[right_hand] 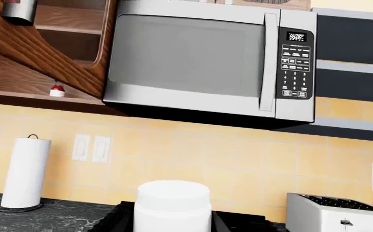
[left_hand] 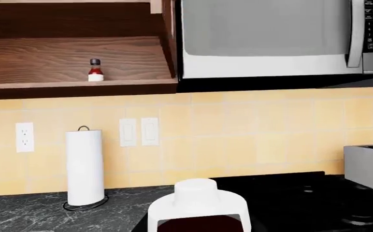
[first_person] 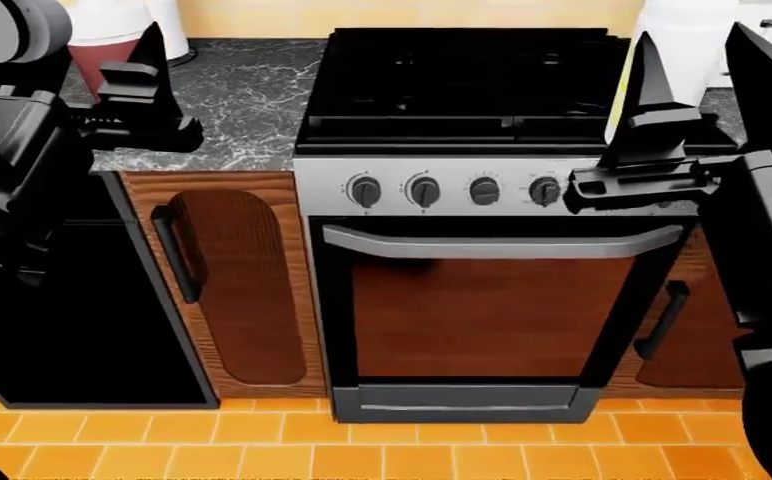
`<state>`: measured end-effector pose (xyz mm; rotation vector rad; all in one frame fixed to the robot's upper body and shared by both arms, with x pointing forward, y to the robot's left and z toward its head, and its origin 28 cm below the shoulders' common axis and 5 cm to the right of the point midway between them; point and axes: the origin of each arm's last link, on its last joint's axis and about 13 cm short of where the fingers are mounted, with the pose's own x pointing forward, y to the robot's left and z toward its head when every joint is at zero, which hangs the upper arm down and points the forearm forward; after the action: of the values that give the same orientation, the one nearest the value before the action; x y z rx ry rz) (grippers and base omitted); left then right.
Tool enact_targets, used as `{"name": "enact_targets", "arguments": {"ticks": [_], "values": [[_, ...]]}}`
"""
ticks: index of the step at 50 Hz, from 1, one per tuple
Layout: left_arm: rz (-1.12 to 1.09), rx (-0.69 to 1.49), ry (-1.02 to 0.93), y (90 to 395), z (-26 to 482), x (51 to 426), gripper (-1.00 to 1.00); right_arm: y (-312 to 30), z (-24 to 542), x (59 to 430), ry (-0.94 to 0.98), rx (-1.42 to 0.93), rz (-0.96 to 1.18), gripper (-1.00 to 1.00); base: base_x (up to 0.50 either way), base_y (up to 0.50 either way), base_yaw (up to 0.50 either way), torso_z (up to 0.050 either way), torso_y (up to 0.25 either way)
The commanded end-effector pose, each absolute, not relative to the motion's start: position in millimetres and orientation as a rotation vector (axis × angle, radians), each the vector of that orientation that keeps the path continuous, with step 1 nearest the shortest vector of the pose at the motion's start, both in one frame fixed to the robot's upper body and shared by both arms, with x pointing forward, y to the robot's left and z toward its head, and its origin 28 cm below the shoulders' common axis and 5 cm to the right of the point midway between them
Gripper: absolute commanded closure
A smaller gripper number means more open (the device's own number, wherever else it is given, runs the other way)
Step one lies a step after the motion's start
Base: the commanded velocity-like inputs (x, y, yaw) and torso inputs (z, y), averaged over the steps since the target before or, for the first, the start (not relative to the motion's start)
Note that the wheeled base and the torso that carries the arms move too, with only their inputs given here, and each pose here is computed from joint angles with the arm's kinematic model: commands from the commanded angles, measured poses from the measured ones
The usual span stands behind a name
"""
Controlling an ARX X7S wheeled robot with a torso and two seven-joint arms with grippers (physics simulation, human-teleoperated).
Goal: Pick and place the shaker into the drawer. Then close the cabinet.
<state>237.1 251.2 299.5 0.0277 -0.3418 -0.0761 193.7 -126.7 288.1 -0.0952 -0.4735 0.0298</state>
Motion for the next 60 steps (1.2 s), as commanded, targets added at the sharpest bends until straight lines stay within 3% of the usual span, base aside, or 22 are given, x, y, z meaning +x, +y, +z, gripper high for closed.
{"name": "enact_targets", "arguments": {"ticks": [1, 48, 60], "values": [[-0.075, 0.024, -0.345, 250.9, 300.6, 237.3, 1.00, -128.5, 290.3, 194.1, -0.496, -0.098, 0.014, 1.00, -0.15, -0.31, 0.00, 0.000, 0.000], [-0.070, 0.022, -0.349, 253.2, 296.7, 236.5, 1.00, -128.9, 289.8, 193.3, -0.496, -0.097, 0.013, 1.00, -0.05, -0.36, 0.00, 0.000, 0.000], [-0.069, 0.024, -0.348, 253.2, 298.8, 235.4, 1.00, -129.4, 291.5, 192.0, -0.499, -0.098, 0.012, 1.00, -0.30, -0.17, 0.00, 0.000, 0.001]]}}
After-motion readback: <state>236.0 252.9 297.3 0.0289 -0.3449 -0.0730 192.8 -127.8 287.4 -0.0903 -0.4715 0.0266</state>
